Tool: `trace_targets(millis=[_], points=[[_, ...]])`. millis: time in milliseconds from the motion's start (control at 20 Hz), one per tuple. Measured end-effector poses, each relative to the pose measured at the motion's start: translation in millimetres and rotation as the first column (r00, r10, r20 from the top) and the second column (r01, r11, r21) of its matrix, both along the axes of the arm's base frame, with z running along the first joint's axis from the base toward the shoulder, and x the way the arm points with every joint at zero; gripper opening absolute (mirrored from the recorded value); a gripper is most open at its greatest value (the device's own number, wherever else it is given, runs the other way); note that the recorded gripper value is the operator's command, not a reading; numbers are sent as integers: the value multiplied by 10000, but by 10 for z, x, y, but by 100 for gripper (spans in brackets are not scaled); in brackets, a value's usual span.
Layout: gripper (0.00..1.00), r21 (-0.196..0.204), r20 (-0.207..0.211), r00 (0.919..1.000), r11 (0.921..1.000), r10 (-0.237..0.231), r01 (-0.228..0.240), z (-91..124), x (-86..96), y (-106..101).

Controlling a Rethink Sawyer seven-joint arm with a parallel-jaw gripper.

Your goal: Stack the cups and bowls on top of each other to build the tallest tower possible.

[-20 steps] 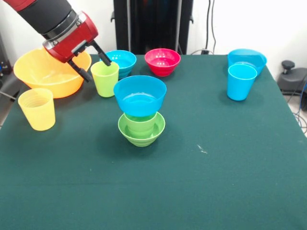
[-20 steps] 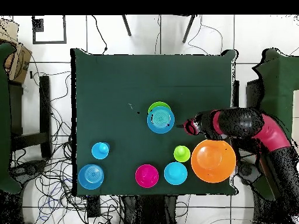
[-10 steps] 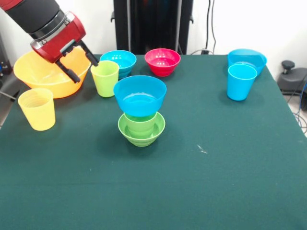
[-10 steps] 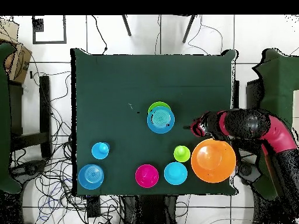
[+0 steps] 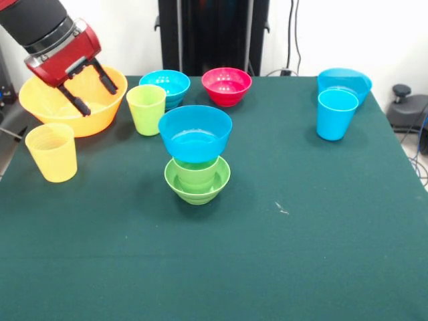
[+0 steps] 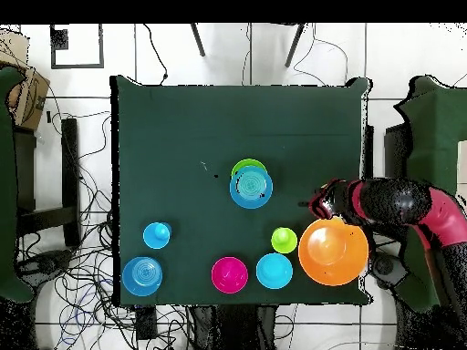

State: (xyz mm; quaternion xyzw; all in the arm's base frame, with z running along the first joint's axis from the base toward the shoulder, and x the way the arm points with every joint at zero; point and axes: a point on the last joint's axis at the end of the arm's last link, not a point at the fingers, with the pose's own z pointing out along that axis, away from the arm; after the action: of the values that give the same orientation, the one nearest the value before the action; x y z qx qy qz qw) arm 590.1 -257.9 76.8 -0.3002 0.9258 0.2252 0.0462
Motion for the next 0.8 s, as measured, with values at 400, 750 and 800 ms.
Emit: trace_targets(millis=[400,750,800], points=[[100,-966,359,9985,9946,405,-368,94,-10,-175],[100,-1391,744,9900,9843,1202,-1090,134,30,-185],[100,-1426,802,9879,9825,1324,-1200,138,39,-178]])
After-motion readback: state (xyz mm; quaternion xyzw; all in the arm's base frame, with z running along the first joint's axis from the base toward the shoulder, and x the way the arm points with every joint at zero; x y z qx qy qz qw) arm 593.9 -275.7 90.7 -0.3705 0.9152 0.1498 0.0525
